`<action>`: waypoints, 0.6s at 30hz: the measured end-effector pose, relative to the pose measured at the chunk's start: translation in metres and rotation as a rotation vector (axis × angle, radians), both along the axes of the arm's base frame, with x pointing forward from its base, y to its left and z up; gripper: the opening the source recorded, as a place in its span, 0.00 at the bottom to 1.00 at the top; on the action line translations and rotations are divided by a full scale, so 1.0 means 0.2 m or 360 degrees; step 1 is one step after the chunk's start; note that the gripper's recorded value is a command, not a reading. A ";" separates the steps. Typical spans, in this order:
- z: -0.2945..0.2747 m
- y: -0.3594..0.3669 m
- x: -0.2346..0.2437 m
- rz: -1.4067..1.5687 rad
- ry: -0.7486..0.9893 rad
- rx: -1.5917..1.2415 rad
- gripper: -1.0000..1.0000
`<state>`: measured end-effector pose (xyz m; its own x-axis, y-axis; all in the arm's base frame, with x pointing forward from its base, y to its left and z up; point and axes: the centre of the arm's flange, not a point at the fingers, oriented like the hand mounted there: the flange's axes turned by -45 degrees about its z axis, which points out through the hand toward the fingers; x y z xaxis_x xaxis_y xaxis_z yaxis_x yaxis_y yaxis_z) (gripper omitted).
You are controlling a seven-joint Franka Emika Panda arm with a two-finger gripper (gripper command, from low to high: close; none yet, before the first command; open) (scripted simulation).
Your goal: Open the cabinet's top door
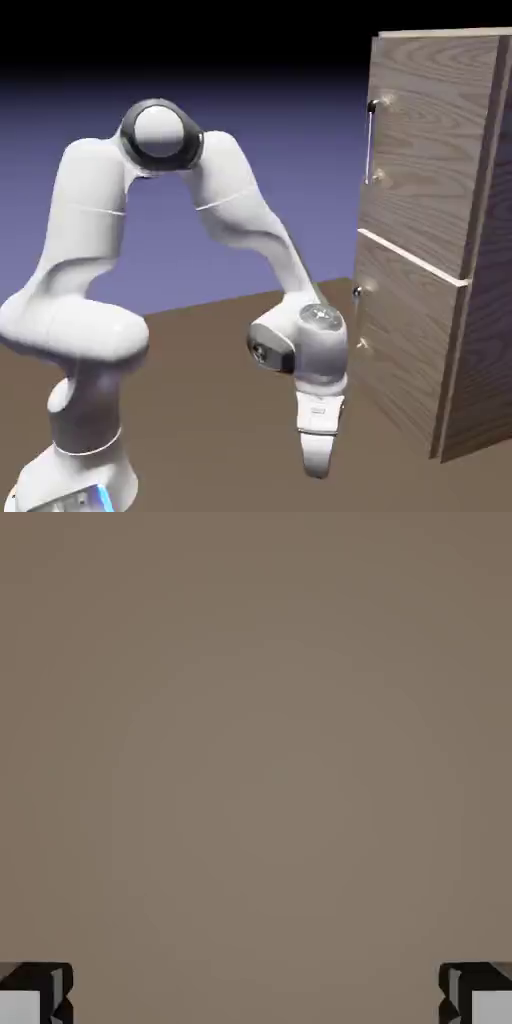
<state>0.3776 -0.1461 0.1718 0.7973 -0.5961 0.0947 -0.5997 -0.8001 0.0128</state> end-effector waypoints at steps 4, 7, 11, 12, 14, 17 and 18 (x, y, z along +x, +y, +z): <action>0.09 -0.10 0.02 -0.0079 -0.0092 -0.0156 0.50; 0.22 -0.15 0.06 -0.0107 -0.0213 -0.0281 0.50; 0.44 -0.16 0.14 -0.0097 -0.0441 -0.0445 0.50; 0.51 -0.14 0.17 -0.0085 -0.0509 -0.0484 0.50; 0.66 -0.10 0.22 -0.0050 -0.0656 -0.0558 0.50; 0.89 0.00 0.29 0.0032 -0.0905 -0.0656 0.50; 0.98 0.05 0.31 0.0067 -0.0995 -0.0685 0.50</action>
